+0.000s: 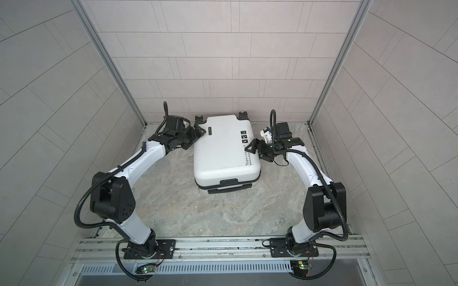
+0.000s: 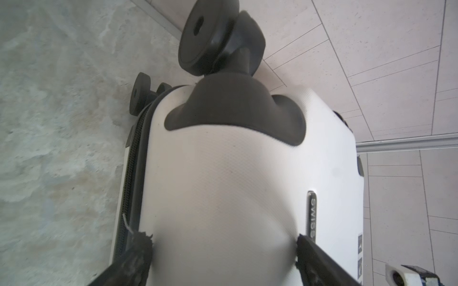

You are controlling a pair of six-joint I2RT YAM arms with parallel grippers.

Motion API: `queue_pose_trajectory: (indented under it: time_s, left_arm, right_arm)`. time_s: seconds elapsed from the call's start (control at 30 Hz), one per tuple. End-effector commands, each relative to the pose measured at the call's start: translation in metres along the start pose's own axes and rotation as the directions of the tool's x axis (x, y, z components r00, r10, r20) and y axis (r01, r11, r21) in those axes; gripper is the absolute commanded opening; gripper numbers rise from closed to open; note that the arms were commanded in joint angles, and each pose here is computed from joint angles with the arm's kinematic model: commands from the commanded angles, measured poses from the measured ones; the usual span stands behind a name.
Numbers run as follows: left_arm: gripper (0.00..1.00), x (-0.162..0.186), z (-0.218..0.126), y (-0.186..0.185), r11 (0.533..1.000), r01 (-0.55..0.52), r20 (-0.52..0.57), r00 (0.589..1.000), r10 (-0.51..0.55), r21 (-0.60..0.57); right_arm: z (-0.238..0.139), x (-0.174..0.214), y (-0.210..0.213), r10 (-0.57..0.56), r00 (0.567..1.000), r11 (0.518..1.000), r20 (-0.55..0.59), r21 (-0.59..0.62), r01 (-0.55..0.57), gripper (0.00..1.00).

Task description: Pack the luggage

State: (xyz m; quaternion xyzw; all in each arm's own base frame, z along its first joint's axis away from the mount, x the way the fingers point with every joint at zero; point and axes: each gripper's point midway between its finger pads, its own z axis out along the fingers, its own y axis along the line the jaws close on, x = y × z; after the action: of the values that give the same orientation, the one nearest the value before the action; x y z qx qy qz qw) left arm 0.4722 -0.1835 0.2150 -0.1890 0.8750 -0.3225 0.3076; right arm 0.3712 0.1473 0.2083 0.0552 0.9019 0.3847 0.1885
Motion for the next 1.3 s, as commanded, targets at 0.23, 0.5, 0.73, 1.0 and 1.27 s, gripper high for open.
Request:
queue_pose_trajectory:
  time_s: [0.23, 0.5, 0.73, 1.0, 1.27]
  left_arm:
    - [0.91, 0.007, 0.019, -0.058, 0.983, -0.076, -0.084, 0.992, 0.091, 0.167]
    - [0.91, -0.014, -0.061, -0.045, 0.971, -0.222, 0.020, 0.975, 0.221, 0.087]
    - [0.91, 0.040, -0.120, -0.003, 0.949, -0.316, -0.028, 0.948, 0.317, 0.018]
    - [0.90, 0.116, -0.158, 0.038, 0.920, -0.393, -0.034, 0.919, 0.393, 0.007]
    - [0.88, 0.171, -0.146, 0.060, 0.889, -0.457, -0.112, 0.883, 0.455, 0.013]
  right_arm:
    - [-0.016, 0.006, 0.019, -0.003, 1.000, 1.000, 0.002, 0.022, 0.003, 0.99]
    - [-0.058, 0.011, 0.012, -0.037, 0.997, 0.994, 0.072, 0.110, 0.029, 1.00]
    - [-0.069, 0.048, 0.008, -0.073, 0.997, 0.990, 0.022, 0.119, 0.070, 0.98]
    - [-0.054, 0.106, -0.002, -0.093, 0.994, 0.990, -0.052, 0.102, 0.098, 0.93]
    - [-0.030, 0.124, -0.019, -0.054, 0.996, 0.988, -0.077, 0.144, 0.064, 0.89]
